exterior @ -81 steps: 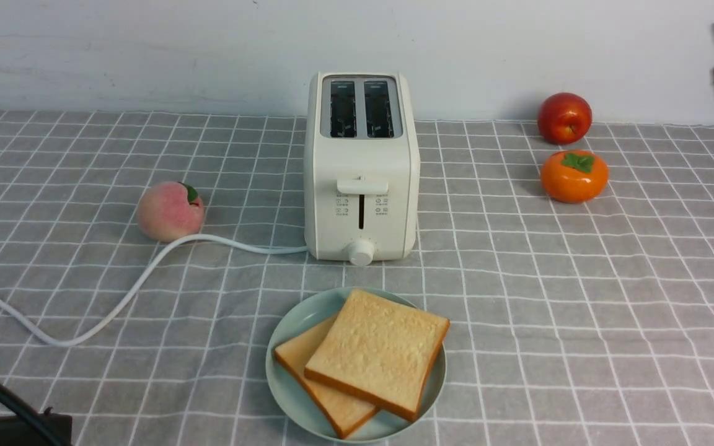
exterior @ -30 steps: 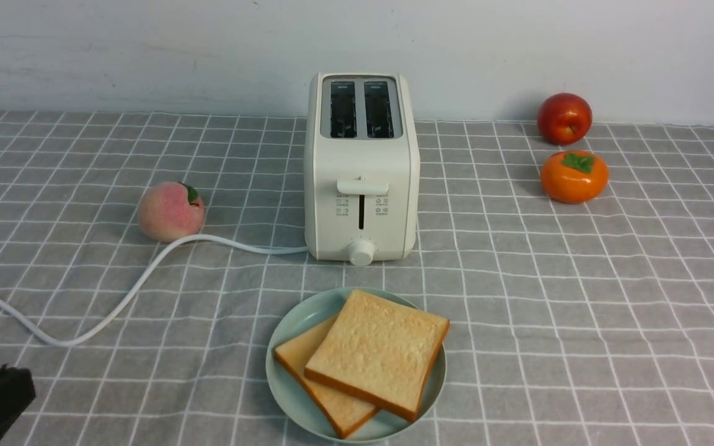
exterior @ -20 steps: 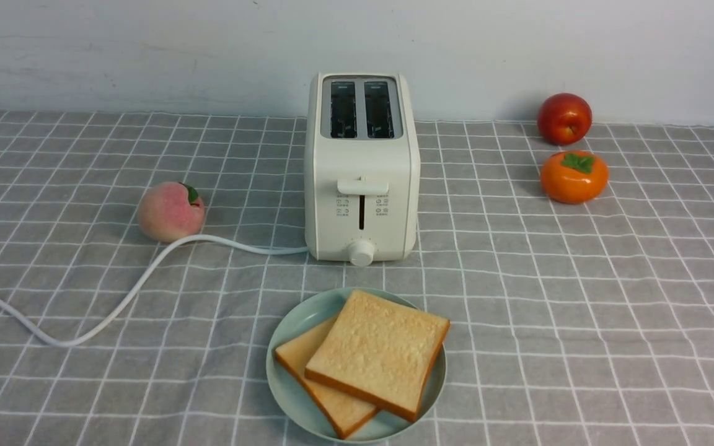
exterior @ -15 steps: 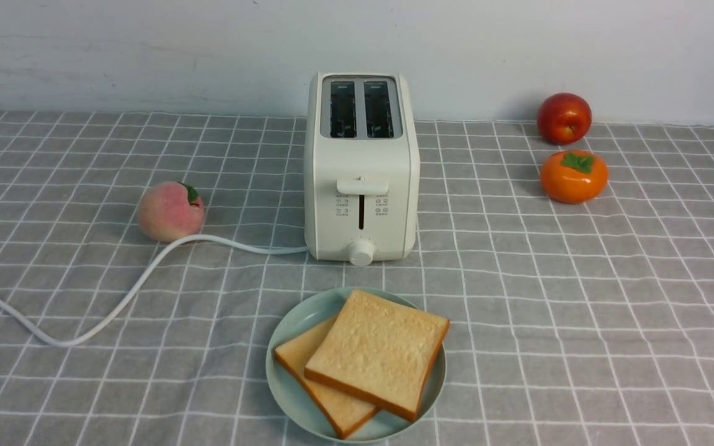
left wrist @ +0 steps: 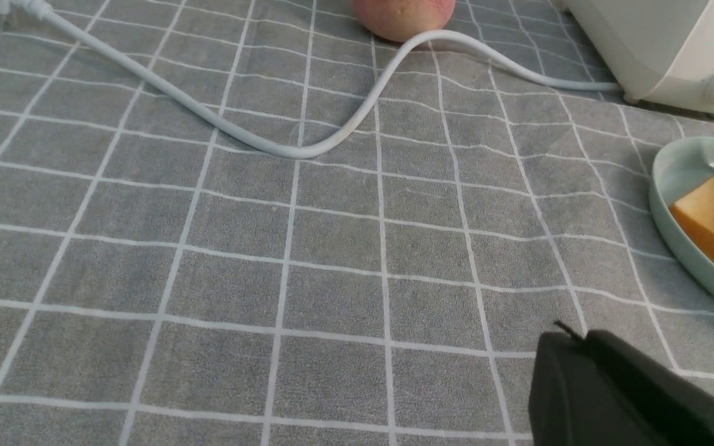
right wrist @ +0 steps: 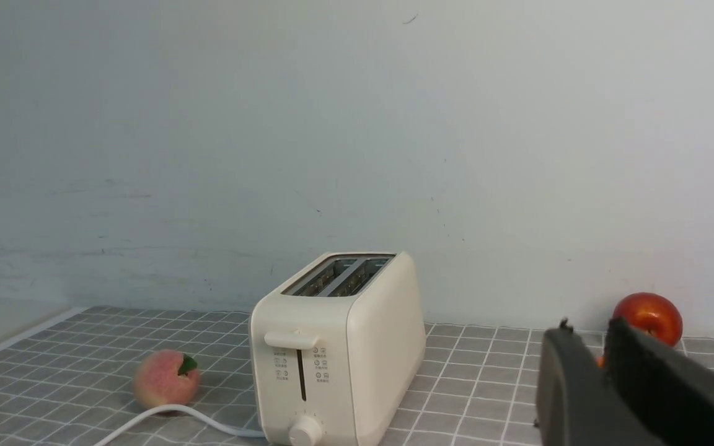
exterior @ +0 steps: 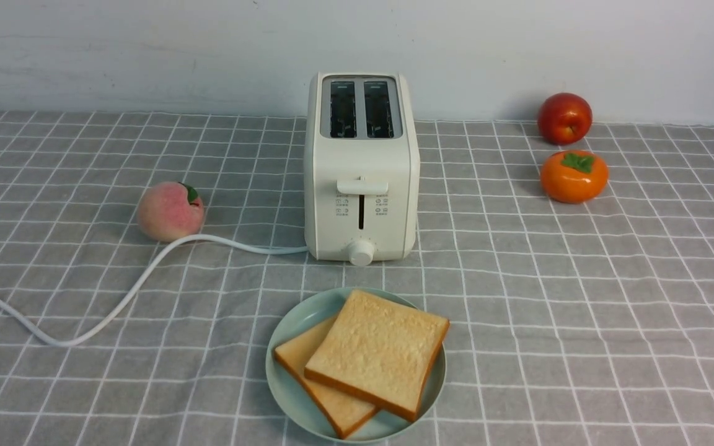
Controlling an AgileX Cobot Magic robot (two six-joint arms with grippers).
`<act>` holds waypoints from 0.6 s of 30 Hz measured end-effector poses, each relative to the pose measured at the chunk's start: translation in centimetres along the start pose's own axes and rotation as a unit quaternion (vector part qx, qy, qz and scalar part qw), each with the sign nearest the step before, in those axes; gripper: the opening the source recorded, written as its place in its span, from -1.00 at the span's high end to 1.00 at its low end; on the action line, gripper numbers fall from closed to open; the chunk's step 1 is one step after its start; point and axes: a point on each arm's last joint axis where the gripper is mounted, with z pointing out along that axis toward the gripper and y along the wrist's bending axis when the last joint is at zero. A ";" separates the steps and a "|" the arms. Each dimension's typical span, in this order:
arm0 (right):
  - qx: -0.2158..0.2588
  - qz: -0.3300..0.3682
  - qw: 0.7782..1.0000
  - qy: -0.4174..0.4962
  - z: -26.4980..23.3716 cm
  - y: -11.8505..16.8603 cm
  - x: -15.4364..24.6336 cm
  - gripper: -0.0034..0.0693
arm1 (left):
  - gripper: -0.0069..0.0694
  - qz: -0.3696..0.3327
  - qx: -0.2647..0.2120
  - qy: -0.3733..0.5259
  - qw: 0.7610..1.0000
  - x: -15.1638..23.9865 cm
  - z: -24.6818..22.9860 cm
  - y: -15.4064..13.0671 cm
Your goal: Take toasted bread from bread machine on grey coffee table place on plate.
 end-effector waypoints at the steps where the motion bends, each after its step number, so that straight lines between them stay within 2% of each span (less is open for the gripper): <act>1: 0.000 0.000 1.000 0.000 0.0 0.0 0.0 0.65 | 0.78 0.000 0.000 0.000 1.000 0.0 0.0 0.0; 12: -0.003 0.017 1.000 0.004 0.1 0.0 0.4 0.61 | 0.78 0.000 0.000 0.000 1.000 0.0 0.0 0.0; 18: -0.003 0.028 0.996 0.081 0.6 -0.2 5.3 0.59 | 0.78 0.000 0.000 0.001 1.000 0.0 0.0 0.0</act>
